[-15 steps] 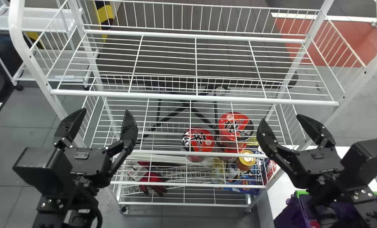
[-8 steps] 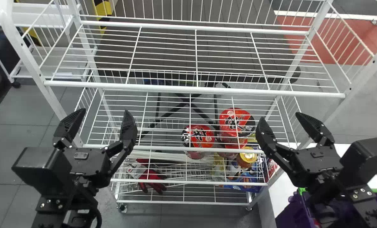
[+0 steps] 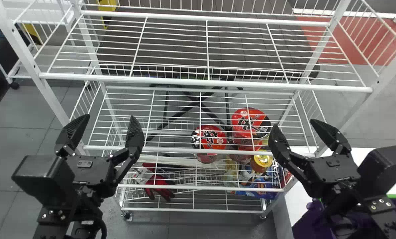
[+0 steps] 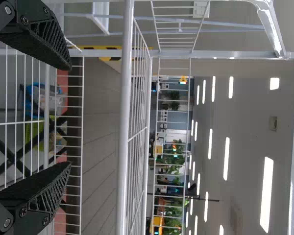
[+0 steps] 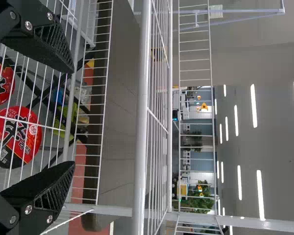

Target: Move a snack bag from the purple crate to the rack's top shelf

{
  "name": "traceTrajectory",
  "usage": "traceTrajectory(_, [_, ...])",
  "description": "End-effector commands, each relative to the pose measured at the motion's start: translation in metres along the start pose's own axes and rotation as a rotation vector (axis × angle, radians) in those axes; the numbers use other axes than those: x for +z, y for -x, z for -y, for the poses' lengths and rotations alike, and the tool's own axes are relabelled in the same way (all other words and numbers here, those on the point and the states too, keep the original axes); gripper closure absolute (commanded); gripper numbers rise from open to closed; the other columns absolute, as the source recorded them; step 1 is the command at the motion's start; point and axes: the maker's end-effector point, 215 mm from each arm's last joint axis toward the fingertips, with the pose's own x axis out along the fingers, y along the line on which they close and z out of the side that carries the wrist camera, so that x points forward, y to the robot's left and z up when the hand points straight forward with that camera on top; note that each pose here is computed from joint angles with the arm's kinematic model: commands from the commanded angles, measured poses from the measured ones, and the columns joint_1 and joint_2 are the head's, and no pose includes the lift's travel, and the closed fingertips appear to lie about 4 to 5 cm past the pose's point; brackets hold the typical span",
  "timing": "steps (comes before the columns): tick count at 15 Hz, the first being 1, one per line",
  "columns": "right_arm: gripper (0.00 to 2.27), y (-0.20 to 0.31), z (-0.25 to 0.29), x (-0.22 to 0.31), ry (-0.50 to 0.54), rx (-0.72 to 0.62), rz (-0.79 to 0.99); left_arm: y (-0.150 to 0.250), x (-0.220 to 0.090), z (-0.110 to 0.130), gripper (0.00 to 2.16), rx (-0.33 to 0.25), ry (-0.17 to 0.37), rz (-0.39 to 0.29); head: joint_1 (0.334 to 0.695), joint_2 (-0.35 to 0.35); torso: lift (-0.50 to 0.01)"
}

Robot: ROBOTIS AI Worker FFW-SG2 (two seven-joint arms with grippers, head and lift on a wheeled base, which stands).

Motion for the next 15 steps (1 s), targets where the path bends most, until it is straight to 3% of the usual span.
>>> traceTrajectory(1, [0.16, 0.0012, -0.0007, -0.0019, 0.003, -0.001, -0.008, 0.0011, 0.0014, 0.0000, 0.13, 0.001, 0.000, 0.001, 0.695, -0.055, -0.243])
traceTrajectory(15, [0.16, 0.0018, 0.0005, -0.0068, 0.011, -0.002, -0.035, 0.0018, 0.0064, -0.0046, 0.13, 0.006, 0.002, 0.012, 0.695, -0.051, -0.299])
